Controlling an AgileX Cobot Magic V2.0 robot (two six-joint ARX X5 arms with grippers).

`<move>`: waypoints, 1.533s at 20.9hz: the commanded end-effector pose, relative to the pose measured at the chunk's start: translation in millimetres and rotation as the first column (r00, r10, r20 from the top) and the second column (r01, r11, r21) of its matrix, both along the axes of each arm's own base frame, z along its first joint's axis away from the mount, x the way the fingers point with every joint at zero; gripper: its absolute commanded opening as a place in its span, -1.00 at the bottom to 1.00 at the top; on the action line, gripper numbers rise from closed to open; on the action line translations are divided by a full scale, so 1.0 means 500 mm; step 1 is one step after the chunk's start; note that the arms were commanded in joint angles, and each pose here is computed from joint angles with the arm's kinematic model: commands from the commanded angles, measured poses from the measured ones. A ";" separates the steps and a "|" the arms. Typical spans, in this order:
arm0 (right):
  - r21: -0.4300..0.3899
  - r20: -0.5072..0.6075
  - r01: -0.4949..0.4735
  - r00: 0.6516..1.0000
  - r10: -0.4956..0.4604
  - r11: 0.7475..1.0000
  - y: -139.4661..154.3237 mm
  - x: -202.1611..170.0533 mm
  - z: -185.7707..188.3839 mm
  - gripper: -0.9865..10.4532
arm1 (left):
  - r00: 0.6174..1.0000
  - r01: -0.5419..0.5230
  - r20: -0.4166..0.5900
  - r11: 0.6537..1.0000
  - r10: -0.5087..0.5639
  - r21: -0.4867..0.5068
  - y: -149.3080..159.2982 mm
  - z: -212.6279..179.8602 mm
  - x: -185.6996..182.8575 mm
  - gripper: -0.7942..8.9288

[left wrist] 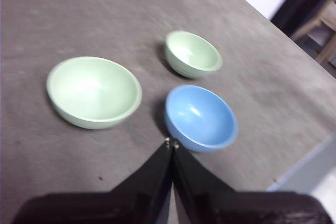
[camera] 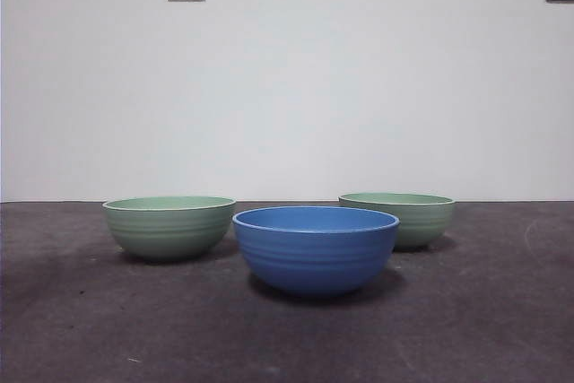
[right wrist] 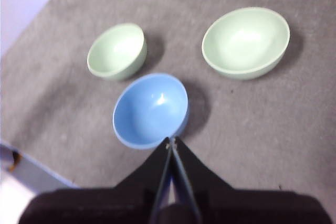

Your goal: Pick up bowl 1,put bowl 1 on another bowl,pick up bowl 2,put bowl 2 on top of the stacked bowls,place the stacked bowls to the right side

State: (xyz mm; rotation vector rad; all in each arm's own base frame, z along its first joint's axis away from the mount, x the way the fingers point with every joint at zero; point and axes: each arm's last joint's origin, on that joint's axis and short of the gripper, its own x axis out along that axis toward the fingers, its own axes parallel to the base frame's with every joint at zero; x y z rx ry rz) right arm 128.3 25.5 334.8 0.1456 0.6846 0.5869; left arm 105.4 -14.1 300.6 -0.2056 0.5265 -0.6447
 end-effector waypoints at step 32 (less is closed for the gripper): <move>-0.054 -0.154 -0.043 0.987 0.034 0.998 0.002 0.020 0.009 0.12 | 0.993 0.112 -0.050 0.991 -0.108 0.074 -0.005 0.020 0.006 0.22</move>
